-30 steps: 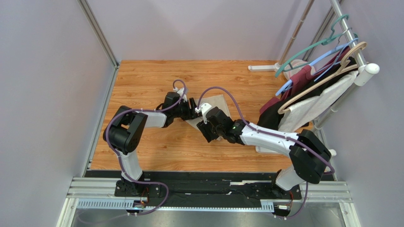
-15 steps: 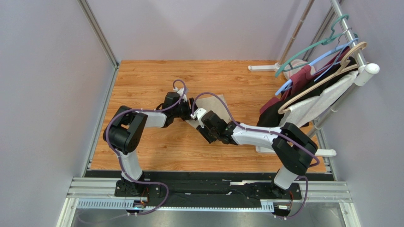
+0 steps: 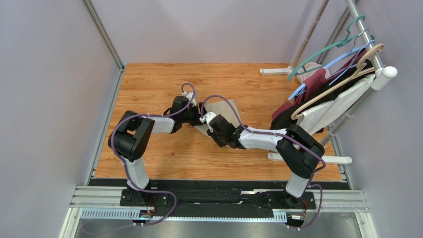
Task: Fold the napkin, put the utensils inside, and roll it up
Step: Roll the napkin with the utensil
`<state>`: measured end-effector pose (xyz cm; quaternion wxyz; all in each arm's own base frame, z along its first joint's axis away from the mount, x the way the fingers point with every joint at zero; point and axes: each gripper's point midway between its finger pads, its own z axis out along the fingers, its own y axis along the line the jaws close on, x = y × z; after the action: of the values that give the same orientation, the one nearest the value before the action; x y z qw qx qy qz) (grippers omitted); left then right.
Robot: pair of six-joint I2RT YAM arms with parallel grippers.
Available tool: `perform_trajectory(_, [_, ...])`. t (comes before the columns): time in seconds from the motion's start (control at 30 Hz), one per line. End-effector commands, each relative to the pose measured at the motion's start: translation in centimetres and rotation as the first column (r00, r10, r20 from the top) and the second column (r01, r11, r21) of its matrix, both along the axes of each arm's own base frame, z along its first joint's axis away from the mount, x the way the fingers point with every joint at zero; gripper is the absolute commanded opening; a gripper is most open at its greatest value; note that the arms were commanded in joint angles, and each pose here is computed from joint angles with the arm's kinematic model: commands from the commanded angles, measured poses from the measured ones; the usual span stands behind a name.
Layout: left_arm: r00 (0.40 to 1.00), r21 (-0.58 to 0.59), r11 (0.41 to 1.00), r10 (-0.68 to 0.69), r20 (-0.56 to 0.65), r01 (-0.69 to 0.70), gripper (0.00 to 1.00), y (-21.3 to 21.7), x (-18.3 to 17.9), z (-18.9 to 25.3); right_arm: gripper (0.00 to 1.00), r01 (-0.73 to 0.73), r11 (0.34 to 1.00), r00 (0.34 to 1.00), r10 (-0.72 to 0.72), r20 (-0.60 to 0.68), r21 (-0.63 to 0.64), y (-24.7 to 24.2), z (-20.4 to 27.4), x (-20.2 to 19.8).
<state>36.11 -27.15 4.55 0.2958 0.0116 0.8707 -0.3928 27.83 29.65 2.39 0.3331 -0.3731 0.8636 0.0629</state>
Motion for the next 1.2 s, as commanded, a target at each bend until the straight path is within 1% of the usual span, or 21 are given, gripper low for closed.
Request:
perform_trajectory(0.0, [0.999, 0.014, 0.999, -0.035, -0.019, 0.035, 0.67, -0.2, -0.6, 0.0, 0.19, 0.023, 1.000, 0.968, -0.028, -0.248, -0.020, -1.7, -4.5, -3.1])
perform_trajectory(0.03, [0.999, 0.009, 0.999, -0.031, -0.007, 0.031, 0.68, -0.3, -0.4, 0.6, 0.11, 0.029, 0.999, 0.963, -0.033, -0.266, -0.016, -1.7, -4.7, -3.3])
perform_trajectory(0.07, [1.000, 0.007, 1.000, -0.029, 0.002, 0.029, 0.70, -0.2, -0.3, 1.0, 0.09, 0.014, 1.000, 0.950, -0.009, -0.313, 0.012, -1.4, -5.0, -4.1])
perform_trajectory(0.13, [0.999, 0.010, 1.000, -0.002, 0.035, 0.002, 0.71, 0.2, 0.3, 2.8, 0.05, 0.016, 1.000, 0.935, -0.006, -0.355, 0.025, -1.5, -5.4, -4.6])
perform_trajectory(0.2, [0.997, 0.001, 1.000, 0.031, 0.064, -0.031, 0.73, 1.4, 0.8, 4.7, 0.04, 0.011, 0.998, 0.916, 0.013, -0.402, 0.057, -1.4, -5.7, -5.4])
perform_trajectory(0.27, [0.994, 0.002, 0.997, 0.079, 0.078, -0.079, 0.74, 3.4, 1.5, 5.6, 0.04, 0.008, 0.996, 0.899, 0.034, -0.437, 0.093, -1.3, -5.8, -6.0])
perform_trajectory(0.3, [0.991, 0.003, 0.995, 0.095, 0.091, -0.096, 0.74, 4.4, 1.3, 6.4, 0.04, 0.004, 0.994, 0.894, 0.046, -0.445, 0.111, -1.0, -5.7, -6.1])
perform_trajectory(0.4, [0.984, 0.037, 0.988, 0.148, 0.100, -0.152, 0.76, 7.6, 0.9, 6.7, 0.04, 0.003, 0.987, 0.870, 0.077, -0.487, 0.162, -0.5, -5.7, -6.6])
perform_trajectory(0.47, [0.983, 0.060, 0.983, 0.166, 0.082, -0.171, 0.78, 8.8, -0.1, 5.9, 0.04, 0.001, 0.981, 0.852, 0.101, -0.514, 0.195, -0.1, -5.7, -7.0])
perform_trajectory(0.5, [0.981, 0.058, 0.982, 0.173, 0.089, -0.179, 0.78, 9.2, -0.4, 6.3, 0.04, -0.005, 0.978, 0.849, 0.116, -0.515, 0.211, 0.2, -5.7, -7.1])
perform_trajectory(0.6, [0.982, 0.054, 0.983, 0.172, 0.073, -0.177, 0.79, 9.5, -1.6, 5.5, 0.04, -0.014, 0.968, 0.837, 0.148, -0.526, 0.250, 0.8, -5.7, -7.3])
perform_trajectory(0.7, [0.987, 0.042, 0.986, 0.161, 0.027, -0.162, 0.79, 9.7, -2.7, 4.2, 0.03, -0.009, 0.963, 0.823, 0.159, -0.546, 0.268, 1.0, -5.9, -7.5])
perform_trajectory(0.8, [0.983, 0.035, 0.983, 0.182, -0.021, -0.181, 0.80, 10.2, -3.7, 2.9, 0.03, 0.000, 0.962, 0.813, 0.160, -0.560, 0.274, 1.1, -6.2, -7.6])
perform_trajectory(0.87, [0.979, 0.056, 0.979, 0.200, -0.040, -0.198, 0.80, 10.8, -4.2, 2.3, 0.03, 0.002, 0.962, 0.809, 0.159, -0.566, 0.274, 1.0, -6.3, -7.8])
perform_trajectory(1.03, [0.972, 0.113, 0.966, 0.235, -0.001, -0.233, 0.80, 12.0, -4.3, 2.2, 0.03, 0.005, 0.961, 0.812, 0.157, -0.562, 0.276, 1.0, -6.2, -7.7])
perform_trajectory(1.1, [0.968, 0.150, 0.957, 0.253, -0.009, -0.248, 0.81, 12.6, -4.3, 1.7, 0.03, 0.006, 0.961, 0.810, 0.157, -0.565, 0.276, 1.0, -6.2, -7.8])
perform_trajectory(1.17, [0.967, 0.145, 0.957, 0.254, -0.005, -0.251, 0.82, 12.6, -4.1, 1.5, 0.03, 0.004, 0.961, 0.810, 0.158, -0.564, 0.275, 0.9, -6.3, -7.8])
